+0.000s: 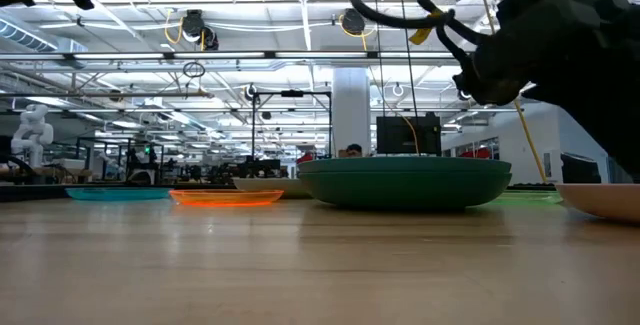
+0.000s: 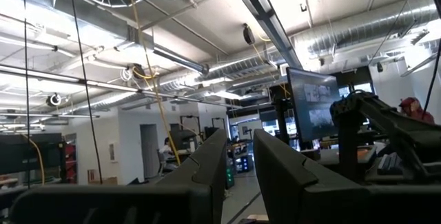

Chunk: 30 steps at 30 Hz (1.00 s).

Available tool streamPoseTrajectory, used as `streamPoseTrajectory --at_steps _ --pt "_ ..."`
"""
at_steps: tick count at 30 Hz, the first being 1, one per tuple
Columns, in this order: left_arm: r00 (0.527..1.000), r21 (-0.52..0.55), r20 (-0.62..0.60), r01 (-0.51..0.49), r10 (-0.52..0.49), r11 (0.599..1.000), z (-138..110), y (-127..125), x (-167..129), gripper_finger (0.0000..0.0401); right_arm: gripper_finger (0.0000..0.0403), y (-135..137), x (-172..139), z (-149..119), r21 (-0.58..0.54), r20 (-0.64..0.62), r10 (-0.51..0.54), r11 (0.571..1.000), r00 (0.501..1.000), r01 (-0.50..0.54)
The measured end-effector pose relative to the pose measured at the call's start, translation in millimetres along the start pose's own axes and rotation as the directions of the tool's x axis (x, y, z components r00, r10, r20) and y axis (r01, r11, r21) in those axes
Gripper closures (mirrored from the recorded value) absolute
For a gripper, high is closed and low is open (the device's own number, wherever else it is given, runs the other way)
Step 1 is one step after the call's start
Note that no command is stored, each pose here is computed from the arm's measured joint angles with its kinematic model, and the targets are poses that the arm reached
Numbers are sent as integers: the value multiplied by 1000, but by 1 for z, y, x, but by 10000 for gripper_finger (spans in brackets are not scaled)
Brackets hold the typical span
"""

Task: Stack plastic plates
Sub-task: Stack the pink plate on top of the dark orange plate

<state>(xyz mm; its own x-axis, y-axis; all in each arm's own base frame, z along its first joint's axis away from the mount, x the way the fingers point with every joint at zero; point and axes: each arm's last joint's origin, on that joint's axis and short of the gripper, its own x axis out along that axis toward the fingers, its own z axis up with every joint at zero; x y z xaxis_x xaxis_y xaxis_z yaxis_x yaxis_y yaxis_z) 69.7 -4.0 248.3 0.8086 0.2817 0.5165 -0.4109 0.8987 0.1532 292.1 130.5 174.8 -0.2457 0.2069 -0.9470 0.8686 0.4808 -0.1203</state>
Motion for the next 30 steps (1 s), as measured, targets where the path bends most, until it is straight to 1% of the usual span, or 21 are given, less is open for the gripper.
streamPoseTrajectory --at_steps 7,16,20,27,30 --pt "1000 0 0 0 0 1000 0 0 0 320 289 5 16 5 16 -6 -62 998 998 62" --pt "1000 1 0 0 0 1000 0 0 0 320 292 8 25 8 27 -11 -89 996 996 89" --pt "1000 1 0 0 0 1000 0 0 0 320 317 8 25 8 39 -12 -88 995 996 88" --pt "1000 2 0 0 0 1000 0 0 0 320 389 8 24 7 53 -22 -86 995 996 87" --pt "1000 3 0 0 0 1000 0 0 0 320 394 7 24 6 52 -59 -84 995 995 87"
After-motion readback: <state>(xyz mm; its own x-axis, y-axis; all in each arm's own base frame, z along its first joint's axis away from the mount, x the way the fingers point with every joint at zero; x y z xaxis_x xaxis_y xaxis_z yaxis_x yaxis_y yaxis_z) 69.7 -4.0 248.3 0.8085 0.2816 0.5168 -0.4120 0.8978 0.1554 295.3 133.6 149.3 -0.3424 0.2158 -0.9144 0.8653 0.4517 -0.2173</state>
